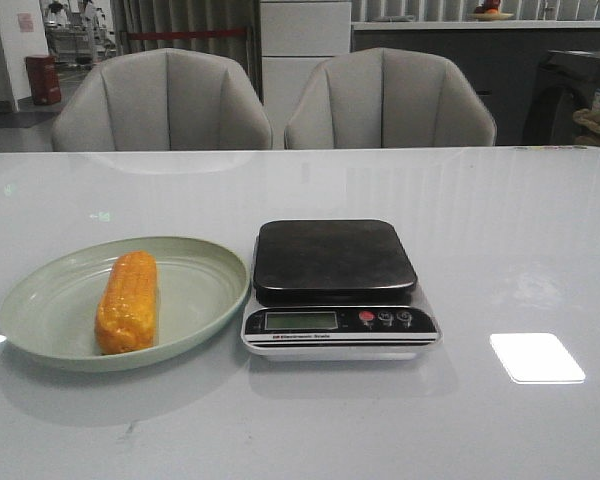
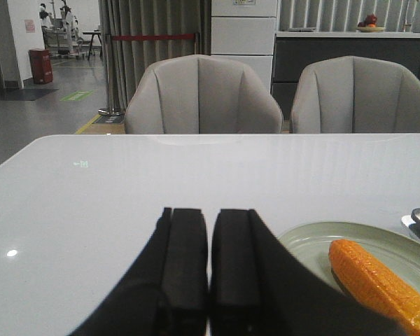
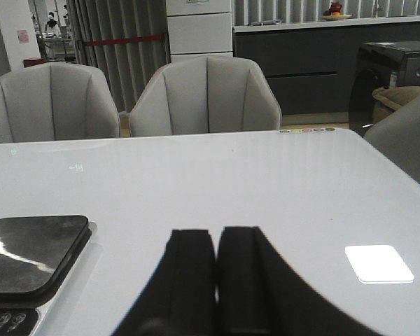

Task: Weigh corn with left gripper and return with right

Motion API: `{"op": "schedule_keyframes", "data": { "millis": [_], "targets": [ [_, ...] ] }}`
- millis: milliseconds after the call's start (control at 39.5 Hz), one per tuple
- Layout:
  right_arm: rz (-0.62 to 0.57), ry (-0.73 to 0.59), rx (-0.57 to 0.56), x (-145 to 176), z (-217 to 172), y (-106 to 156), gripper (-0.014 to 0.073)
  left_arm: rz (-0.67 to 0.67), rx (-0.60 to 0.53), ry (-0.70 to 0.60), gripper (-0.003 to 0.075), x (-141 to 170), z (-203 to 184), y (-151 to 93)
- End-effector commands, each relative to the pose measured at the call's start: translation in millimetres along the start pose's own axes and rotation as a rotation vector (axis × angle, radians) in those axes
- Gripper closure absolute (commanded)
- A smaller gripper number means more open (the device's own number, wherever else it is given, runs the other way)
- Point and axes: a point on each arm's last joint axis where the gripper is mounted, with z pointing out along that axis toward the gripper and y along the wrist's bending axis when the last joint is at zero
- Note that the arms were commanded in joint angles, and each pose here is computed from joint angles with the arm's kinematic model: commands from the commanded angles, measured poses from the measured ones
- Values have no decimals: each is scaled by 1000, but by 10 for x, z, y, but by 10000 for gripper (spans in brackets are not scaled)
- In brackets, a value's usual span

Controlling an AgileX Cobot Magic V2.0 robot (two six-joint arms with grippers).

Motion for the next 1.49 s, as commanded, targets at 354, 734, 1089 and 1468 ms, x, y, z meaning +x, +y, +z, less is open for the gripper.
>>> {"op": "schedule_keyframes", "data": {
  "millis": [354,734,1089,1468],
  "targets": [
    [-17,-87,-8,-45,-16,7,439,-9,6,-73,606,14,-7,-2],
    [-17,-87,-8,-45,-16,7,439,-9,6,-73,606,14,-7,-2],
    [-17,-87,-8,-45,-16,7,439,-9,8,-102,606,-12,-10,-3],
    [-17,-87,-8,-45,-16,7,439,-45,33,-357,606,-304,-71,-19]
  ]
}}
